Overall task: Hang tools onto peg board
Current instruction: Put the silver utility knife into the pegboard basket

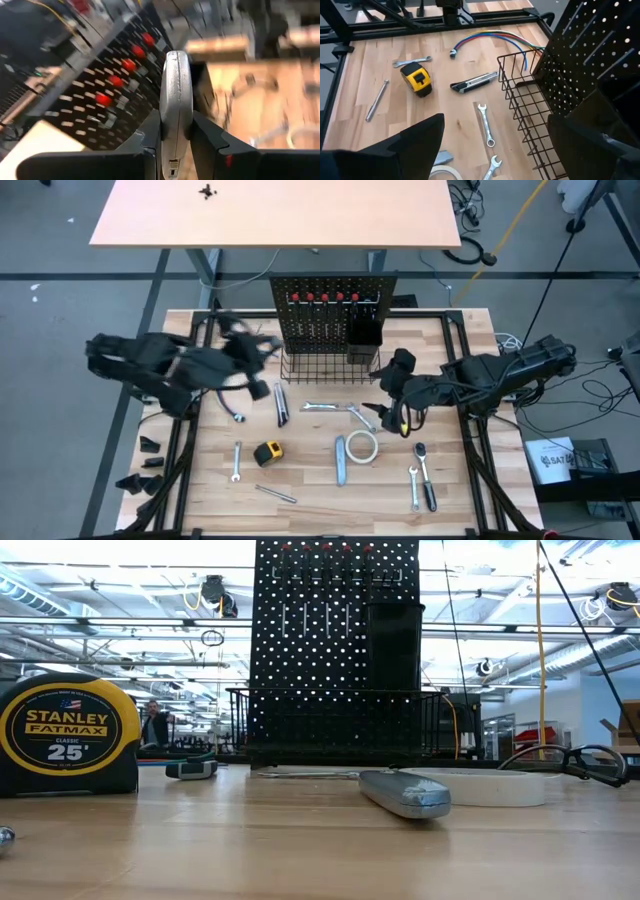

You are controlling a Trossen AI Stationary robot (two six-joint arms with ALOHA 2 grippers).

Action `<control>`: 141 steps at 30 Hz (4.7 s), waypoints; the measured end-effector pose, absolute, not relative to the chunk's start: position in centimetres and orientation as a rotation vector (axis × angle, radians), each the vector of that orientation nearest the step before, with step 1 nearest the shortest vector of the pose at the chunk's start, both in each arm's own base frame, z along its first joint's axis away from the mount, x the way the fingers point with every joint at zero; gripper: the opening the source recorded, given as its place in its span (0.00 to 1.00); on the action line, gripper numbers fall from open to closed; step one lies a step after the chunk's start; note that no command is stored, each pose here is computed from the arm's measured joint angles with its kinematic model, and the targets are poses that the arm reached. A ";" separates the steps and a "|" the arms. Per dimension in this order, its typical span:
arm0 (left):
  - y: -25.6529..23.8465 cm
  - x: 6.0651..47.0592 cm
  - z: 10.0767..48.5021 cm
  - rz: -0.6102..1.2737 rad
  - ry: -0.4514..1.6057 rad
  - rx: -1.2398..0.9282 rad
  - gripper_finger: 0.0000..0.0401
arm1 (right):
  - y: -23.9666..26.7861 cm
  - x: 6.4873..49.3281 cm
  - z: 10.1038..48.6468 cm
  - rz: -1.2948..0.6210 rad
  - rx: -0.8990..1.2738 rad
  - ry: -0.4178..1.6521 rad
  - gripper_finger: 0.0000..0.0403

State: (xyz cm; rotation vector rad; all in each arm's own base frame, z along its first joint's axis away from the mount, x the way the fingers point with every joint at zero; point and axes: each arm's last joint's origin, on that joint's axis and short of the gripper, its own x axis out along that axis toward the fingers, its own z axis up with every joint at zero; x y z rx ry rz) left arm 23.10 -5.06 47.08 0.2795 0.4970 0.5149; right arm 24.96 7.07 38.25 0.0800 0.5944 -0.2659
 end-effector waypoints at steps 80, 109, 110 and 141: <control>4.6 37.4 31.9 0.148 1.204 0.317 0.42 | 6.8 24.6 37.8 -0.352 0.084 0.628 0.86; -4.7 21.1 43.4 0.161 0.571 0.081 0.35 | 10.9 32.5 31.8 -0.219 0.600 0.712 0.86; -4.9 20.7 42.8 0.154 0.556 0.068 0.35 | 11.1 32.7 31.4 -0.226 0.629 0.725 0.86; -5.3 20.7 34.1 0.089 0.277 0.001 0.35 | 17.6 36.8 16.4 -0.548 1.014 1.064 0.86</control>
